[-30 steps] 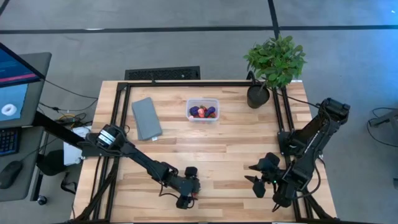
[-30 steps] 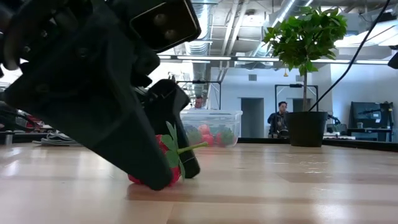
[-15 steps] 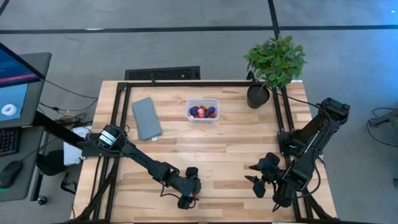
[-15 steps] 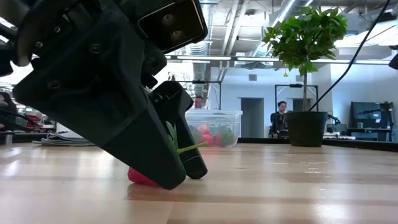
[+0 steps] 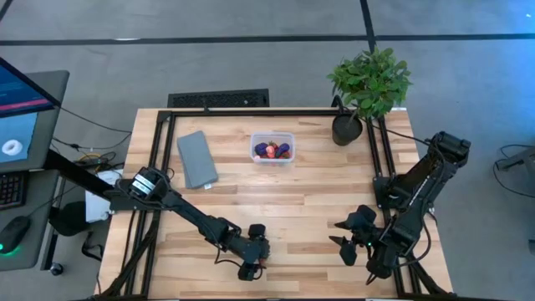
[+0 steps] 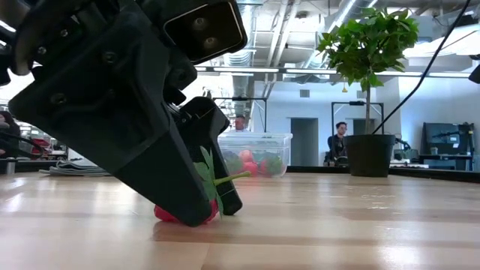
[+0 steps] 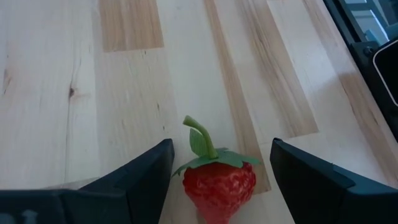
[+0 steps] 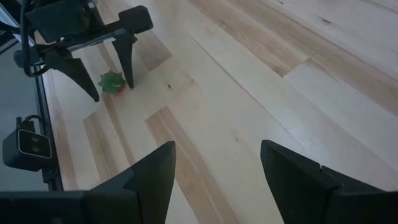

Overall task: Pick and placing Produce into tupperware
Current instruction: Put the strawberry into the transparent bin

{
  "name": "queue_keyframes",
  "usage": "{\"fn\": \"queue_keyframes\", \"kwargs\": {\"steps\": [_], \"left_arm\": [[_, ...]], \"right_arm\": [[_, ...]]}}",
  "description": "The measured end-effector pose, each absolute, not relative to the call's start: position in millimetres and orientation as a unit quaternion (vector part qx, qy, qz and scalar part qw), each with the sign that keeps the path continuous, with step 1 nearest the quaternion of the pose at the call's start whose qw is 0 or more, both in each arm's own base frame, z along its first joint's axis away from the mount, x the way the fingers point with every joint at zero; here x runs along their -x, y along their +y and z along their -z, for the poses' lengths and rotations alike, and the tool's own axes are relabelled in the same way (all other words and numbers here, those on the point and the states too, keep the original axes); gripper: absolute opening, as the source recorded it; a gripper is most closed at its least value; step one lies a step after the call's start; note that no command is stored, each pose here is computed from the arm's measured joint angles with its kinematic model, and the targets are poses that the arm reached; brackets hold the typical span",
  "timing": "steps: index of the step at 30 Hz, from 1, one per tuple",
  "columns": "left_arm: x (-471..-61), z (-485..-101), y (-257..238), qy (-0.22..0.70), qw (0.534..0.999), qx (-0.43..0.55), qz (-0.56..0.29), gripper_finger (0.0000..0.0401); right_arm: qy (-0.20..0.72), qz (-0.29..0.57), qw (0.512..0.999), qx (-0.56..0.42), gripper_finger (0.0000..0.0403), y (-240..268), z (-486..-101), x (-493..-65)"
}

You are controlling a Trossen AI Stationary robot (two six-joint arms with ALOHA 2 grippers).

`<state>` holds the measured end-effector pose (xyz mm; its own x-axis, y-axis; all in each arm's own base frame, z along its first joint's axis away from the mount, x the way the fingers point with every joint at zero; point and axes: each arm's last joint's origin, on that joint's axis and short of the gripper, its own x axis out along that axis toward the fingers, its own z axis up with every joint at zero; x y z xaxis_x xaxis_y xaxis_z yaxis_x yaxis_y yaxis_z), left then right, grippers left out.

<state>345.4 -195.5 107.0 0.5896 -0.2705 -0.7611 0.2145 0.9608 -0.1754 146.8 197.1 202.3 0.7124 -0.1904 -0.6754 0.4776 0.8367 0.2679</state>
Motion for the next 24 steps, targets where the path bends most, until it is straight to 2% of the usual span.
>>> {"fn": "queue_keyframes", "kwargs": {"steps": [4,14,24], "left_arm": [[-345.2,-106.7,-195.4,0.433,0.891,0.032,0.135,0.0246],[-344.8,-106.1,-194.4,0.434,0.891,0.03,0.128,0.016],[-345.5,-107.8,-195.0,0.435,0.891,0.033,0.126,0.0148]], "right_arm": [[0.329,0.185,0.9,-0.219,0.026,197.4,-202.5,-147.0],[0.329,0.185,0.9,-0.22,0.026,197.5,-202.5,-147.1],[0.329,0.185,0.9,-0.22,0.026,197.5,-202.5,-147.1]]}}
